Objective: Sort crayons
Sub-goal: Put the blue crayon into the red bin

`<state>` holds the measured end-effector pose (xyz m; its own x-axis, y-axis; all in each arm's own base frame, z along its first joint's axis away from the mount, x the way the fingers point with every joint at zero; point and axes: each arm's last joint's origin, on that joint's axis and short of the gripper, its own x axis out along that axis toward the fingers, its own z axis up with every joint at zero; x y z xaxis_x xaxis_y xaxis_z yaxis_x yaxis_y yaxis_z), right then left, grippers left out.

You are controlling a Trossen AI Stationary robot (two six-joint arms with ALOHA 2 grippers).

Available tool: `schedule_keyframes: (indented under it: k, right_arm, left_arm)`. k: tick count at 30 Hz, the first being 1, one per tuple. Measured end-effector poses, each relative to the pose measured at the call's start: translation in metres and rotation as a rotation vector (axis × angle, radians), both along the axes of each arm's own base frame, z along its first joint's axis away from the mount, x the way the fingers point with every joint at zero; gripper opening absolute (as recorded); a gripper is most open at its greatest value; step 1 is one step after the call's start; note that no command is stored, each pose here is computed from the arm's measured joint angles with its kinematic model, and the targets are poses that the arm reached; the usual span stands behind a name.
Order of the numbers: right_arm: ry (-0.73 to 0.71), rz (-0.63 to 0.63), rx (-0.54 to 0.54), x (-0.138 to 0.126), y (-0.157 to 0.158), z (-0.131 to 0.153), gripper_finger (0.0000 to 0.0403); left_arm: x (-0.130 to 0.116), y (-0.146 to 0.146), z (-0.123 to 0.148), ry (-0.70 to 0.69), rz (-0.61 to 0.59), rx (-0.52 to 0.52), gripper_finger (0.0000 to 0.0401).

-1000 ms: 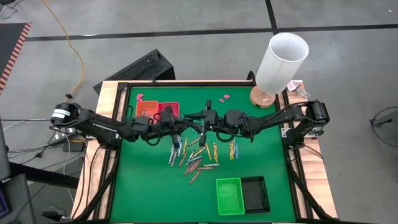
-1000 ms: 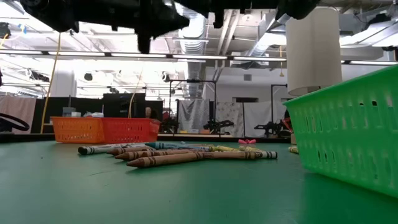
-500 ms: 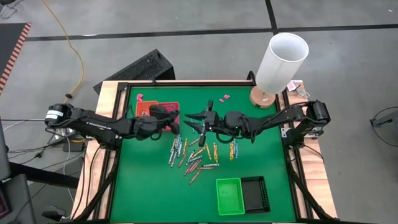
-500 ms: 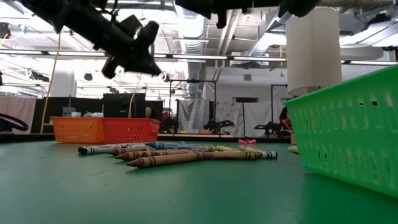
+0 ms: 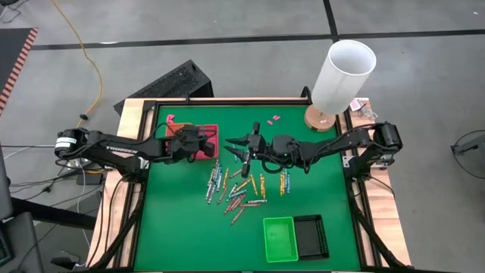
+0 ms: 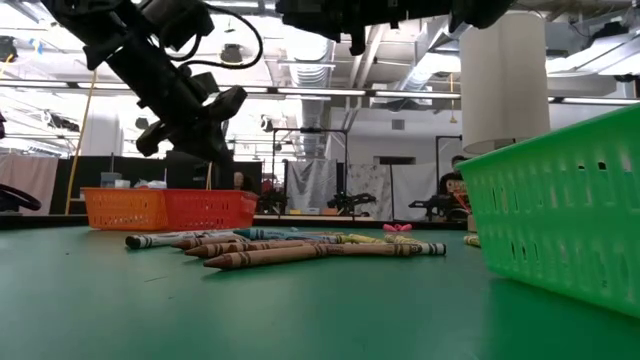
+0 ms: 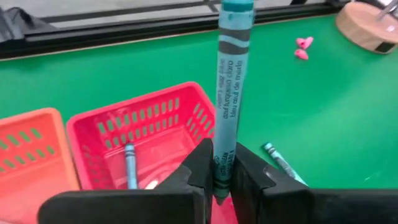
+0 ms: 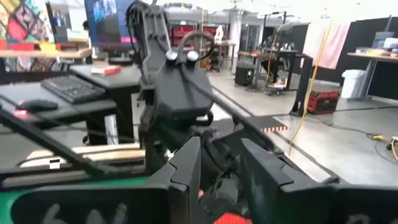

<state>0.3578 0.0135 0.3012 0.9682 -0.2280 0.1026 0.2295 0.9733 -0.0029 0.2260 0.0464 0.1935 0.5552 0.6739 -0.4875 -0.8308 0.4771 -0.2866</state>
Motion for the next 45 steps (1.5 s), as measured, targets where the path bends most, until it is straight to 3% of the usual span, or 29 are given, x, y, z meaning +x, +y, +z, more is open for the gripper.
schedule_keyframes:
  k: [9, 14, 19, 28, 34, 45]
  right_arm:
    - [0.093, -0.001, 0.023, 0.001, 0.000, -0.010, 0.0114]
    - [0.192, -0.124, 0.107, -0.001, -0.003, -0.022, 0.0113]
    - [0.303, -0.301, 0.263, -0.004, -0.016, -0.042, 0.0113]
    - [0.368, -0.403, 0.445, 0.007, -0.032, -0.082, 0.0113]
    - [0.437, -0.425, 0.470, 0.018, -0.037, -0.118, 0.0113]
    - [0.484, -0.420, 0.481, 0.040, -0.039, -0.140, 0.0113]
  left_arm:
    - [-0.001, 0.000, -0.001, 0.018, -0.002, 0.005, 0.0119]
    - [0.000, 0.000, -0.001, 0.005, 0.002, -0.003, 0.0145]
    - [0.002, -0.001, 0.001, -0.029, -0.010, -0.011, 0.0148]
    - [0.004, -0.005, 0.003, -0.062, -0.028, -0.015, 0.0149]
    - [0.004, -0.007, 0.003, -0.063, -0.046, -0.023, 0.0149]
    - [0.005, -0.007, 0.004, -0.071, -0.046, -0.022, 0.0149]
